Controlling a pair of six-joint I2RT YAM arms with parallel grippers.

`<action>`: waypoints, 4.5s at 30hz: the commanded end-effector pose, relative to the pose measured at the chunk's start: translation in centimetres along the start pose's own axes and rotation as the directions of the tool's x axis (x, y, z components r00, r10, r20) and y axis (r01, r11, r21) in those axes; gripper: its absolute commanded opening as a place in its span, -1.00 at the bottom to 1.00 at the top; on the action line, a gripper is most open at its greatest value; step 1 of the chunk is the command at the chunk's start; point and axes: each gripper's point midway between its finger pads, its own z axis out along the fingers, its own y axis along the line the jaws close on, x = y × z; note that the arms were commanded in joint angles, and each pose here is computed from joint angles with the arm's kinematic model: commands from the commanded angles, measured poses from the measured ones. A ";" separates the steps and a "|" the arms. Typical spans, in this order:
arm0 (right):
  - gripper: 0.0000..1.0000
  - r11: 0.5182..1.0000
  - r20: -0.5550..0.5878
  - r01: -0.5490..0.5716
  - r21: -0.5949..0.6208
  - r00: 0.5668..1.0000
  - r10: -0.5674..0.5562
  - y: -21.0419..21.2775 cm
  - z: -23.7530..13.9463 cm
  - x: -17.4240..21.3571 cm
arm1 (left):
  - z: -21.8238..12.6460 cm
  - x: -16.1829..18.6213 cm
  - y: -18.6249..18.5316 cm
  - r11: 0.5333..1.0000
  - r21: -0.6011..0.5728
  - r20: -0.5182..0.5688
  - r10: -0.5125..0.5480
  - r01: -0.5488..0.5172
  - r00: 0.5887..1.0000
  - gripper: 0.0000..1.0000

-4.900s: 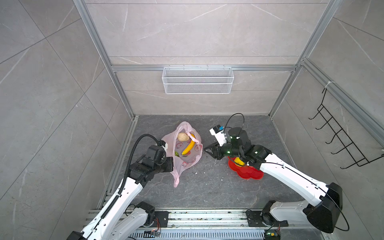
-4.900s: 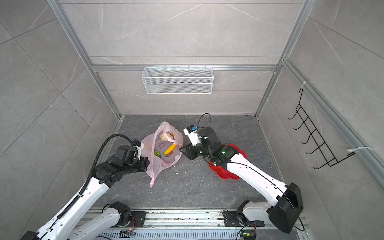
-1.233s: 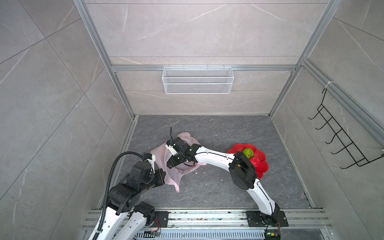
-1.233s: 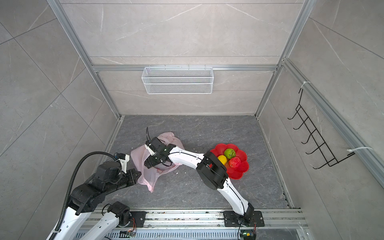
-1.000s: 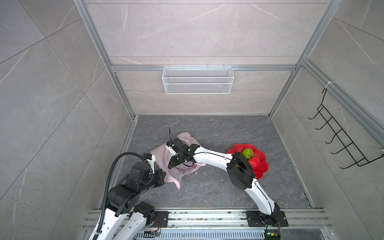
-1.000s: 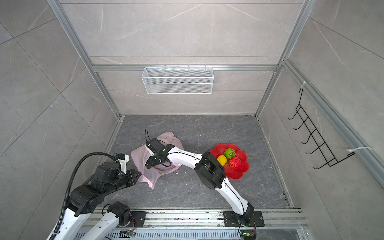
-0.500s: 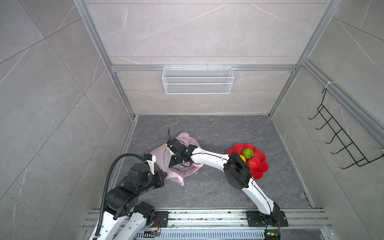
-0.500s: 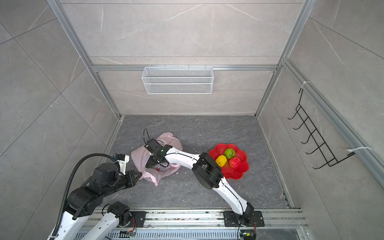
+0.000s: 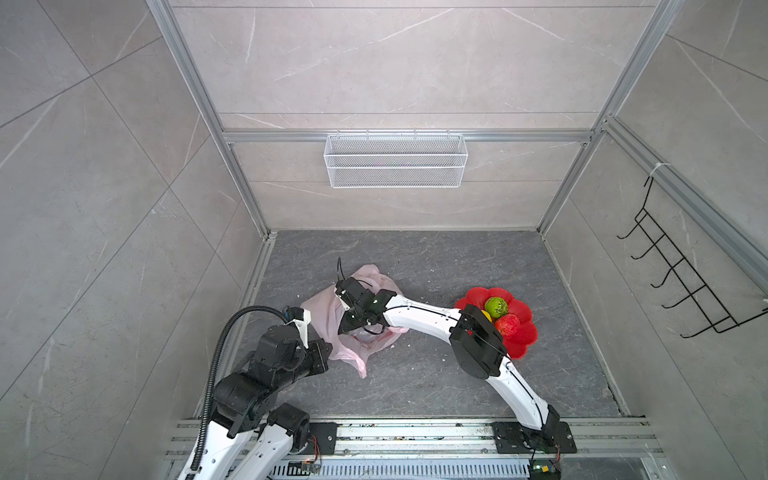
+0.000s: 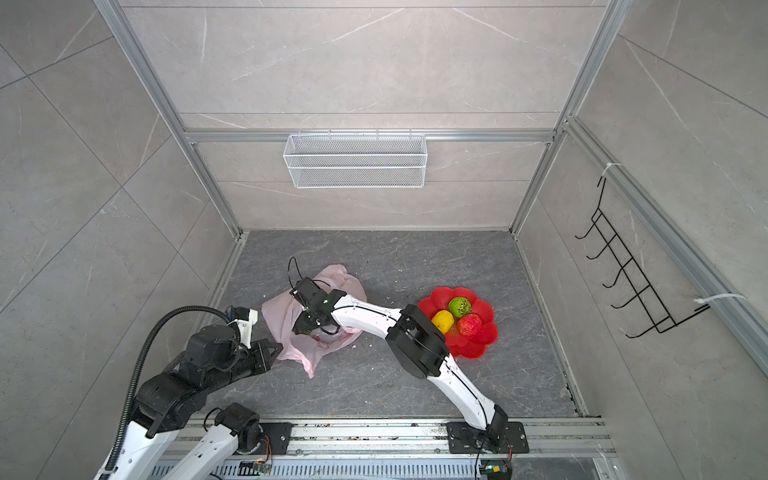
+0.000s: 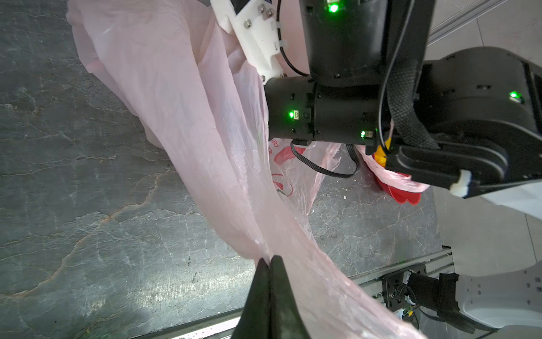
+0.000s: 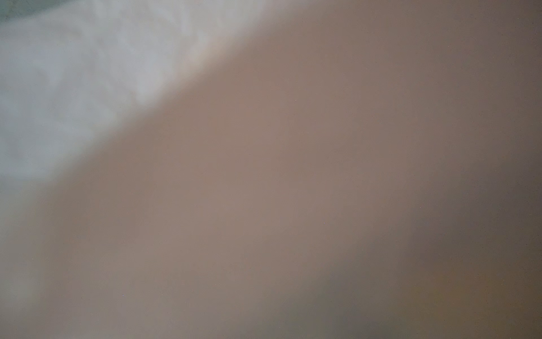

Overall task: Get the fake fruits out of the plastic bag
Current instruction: 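Push the right gripper down into the bag toward the green custard apple, then close the right gripper on the second green custard apple and lift, then carry the green custard apple out of the bag to the red bowl, then lower the green custard apple into the red bowl and open the right gripper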

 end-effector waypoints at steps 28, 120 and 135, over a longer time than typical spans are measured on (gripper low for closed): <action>0.16 0.985 0.095 0.170 0.003 0.981 -0.170 1.1 -18.6 0.2 | 2.9 -8.1 -4.5 0.972 0.010 0.137 0.231 -0.234 0.963 -1.00; 0.37 0.702 0.043 -0.341 0.625 0.913 0.405 -35.6 -24.5 10.4 | 4.5 -10.1 -4.4 0.971 0.018 0.162 0.231 -0.237 0.959 -1.00; 0.60 0.703 0.084 -0.345 0.622 0.922 0.378 -34.6 -26.9 9.2 | 3.8 -9.7 -4.5 0.973 0.028 0.165 0.223 -0.231 0.961 -1.00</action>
